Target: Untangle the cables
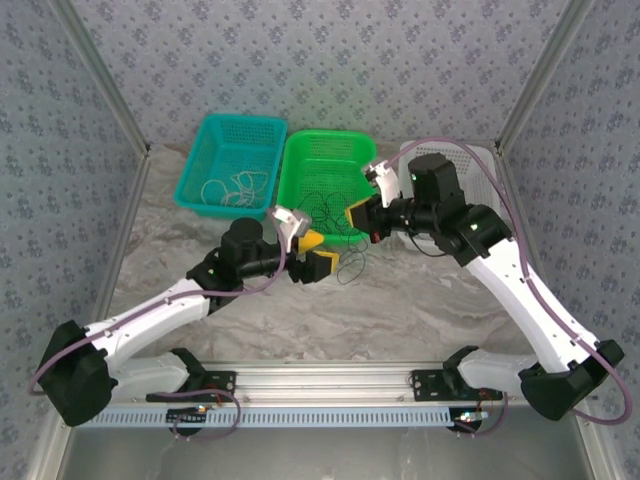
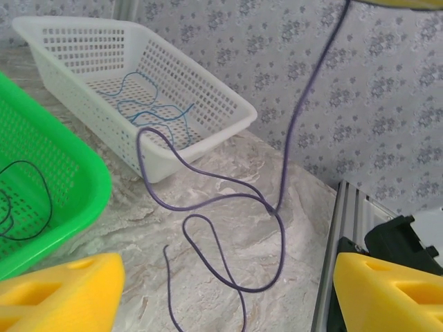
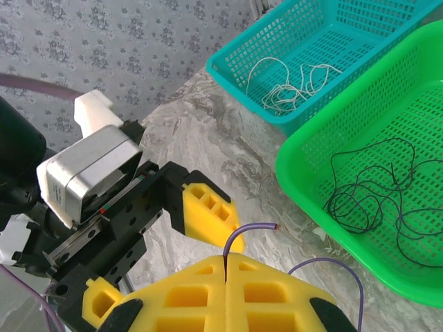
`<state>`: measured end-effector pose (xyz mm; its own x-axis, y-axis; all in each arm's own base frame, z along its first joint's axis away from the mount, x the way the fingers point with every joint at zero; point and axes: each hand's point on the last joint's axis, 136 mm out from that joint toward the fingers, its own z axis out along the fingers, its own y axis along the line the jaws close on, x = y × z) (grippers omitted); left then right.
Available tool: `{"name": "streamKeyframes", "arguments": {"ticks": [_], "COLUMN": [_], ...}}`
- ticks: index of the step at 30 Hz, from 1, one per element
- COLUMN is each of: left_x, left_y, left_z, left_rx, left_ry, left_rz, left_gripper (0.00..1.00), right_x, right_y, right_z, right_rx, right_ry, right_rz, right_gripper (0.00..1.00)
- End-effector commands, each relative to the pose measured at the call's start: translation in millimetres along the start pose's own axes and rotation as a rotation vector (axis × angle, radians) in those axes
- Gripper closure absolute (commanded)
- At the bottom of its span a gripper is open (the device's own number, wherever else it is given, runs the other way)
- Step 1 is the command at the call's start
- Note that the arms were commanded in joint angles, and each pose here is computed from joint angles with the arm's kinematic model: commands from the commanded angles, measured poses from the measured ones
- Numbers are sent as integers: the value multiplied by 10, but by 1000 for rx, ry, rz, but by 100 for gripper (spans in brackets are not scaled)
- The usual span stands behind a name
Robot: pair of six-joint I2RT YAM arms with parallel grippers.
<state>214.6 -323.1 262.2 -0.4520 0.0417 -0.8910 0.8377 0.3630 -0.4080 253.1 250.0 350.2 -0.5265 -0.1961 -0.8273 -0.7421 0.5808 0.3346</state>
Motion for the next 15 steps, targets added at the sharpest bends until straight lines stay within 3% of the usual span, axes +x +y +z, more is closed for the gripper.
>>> {"name": "streamKeyframes", "arguments": {"ticks": [1,11,15], "left_x": [-113,-63,-42], "left_y": [-244,-245,-236], "left_z": [33,176,268], "left_rx": [88,35,38], "left_ry": [-6,27,54], "left_rz": [79,150,167], "left_gripper": [21,23,32], "right_x": [-156,-262,-315], "right_y": [106,166,208], "right_z": [-153,-203,-231], "right_rx": [-26,-64,-82], "right_ry": [-47,-79,-96], "right_rz": [5,30,40], "right_gripper": [100,100,100]}}
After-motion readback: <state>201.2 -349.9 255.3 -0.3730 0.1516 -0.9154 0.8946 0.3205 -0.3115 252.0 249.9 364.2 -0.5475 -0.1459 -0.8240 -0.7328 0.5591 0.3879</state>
